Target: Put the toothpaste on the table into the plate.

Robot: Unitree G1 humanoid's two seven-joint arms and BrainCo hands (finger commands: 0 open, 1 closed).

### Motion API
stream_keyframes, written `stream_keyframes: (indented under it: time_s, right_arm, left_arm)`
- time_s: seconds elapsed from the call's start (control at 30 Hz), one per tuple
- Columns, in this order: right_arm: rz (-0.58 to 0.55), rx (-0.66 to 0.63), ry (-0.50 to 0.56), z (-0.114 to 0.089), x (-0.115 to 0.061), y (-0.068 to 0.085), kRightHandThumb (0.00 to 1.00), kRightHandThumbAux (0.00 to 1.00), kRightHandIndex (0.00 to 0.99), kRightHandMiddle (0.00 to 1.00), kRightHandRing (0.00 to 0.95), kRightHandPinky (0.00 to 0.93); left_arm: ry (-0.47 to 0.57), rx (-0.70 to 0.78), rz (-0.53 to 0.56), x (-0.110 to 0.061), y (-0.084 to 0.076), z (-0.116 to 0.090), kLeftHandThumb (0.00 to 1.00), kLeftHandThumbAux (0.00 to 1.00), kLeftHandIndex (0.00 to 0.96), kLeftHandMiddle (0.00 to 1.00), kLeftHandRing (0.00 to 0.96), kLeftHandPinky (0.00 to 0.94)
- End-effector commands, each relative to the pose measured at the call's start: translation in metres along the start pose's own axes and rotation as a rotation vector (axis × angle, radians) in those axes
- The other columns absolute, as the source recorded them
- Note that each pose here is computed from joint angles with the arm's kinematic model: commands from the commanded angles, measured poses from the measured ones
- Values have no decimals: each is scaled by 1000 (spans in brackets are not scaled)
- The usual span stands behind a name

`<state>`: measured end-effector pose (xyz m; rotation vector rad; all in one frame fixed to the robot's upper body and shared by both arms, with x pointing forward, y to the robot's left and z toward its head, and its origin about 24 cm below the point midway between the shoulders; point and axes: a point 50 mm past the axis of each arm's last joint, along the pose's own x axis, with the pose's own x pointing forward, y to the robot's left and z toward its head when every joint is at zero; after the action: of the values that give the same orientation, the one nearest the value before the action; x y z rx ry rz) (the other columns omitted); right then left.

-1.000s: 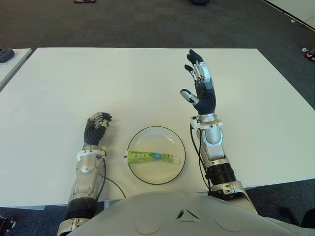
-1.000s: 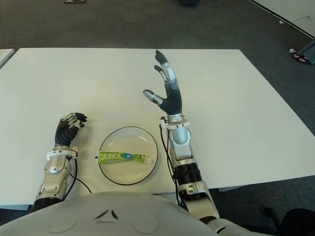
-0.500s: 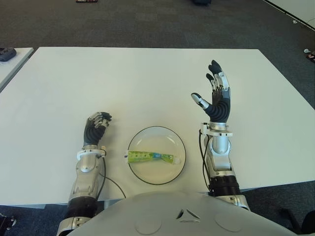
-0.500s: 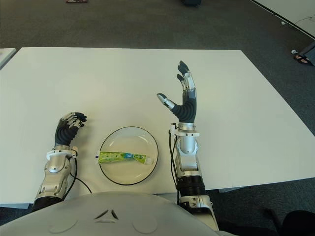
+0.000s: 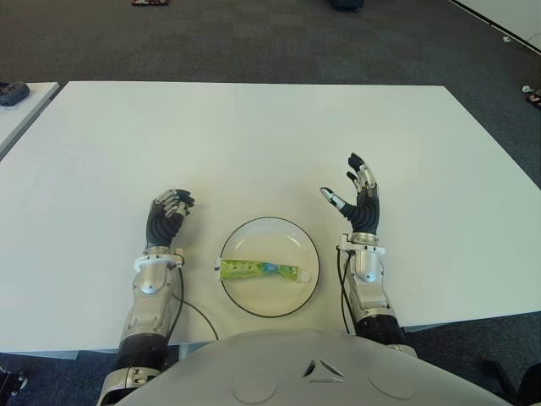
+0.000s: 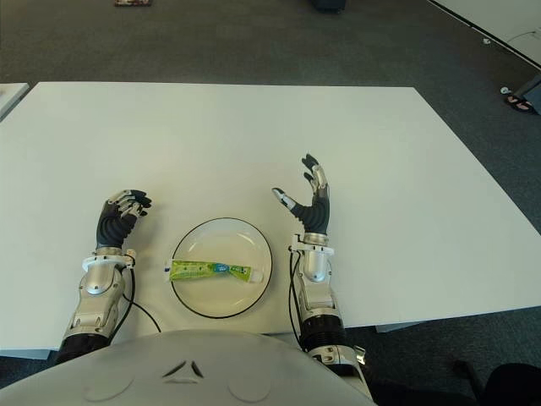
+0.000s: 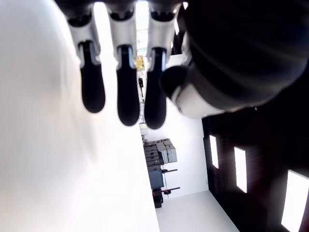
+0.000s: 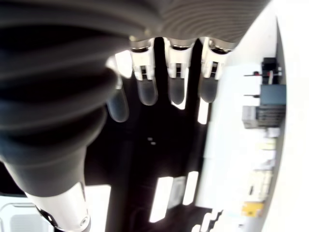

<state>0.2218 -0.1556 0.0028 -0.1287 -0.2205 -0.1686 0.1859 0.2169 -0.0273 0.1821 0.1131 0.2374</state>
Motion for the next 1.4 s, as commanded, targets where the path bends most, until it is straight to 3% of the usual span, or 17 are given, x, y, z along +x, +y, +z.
stream_keyframes:
  time_s: [0.03,0.3,0.5,0.6,0.73,1.4]
  right_arm:
    - [-9,-1,49,-8,-1,-4,15,788,195,159,144,199]
    - [-46,27,129,-19,-14,-8,65,858,228,199,190,249]
    - [-97,15,201,-33,-19,-13,118,920,373,288,238,260]
    - [-114,17,227,-36,-19,-12,501,797,403,334,276,297]
    - [-124,47,260,-36,-18,-8,651,750,416,379,332,374]
    - [-23,45,212,-29,-16,1,690,733,430,440,421,449]
  left_arm:
    - [2,-10,-29,3,-3,-1,711,720,423,488,486,479]
    - [4,-5,-25,3,0,-2,711,721,423,489,489,475]
    - [7,1,-21,3,1,-2,711,721,422,486,486,469]
    - [12,3,-24,3,1,-1,710,721,423,485,482,461]
    - [11,1,-17,3,1,-1,710,720,423,483,478,461]
    - [3,40,-24,7,4,2,707,721,422,468,462,453]
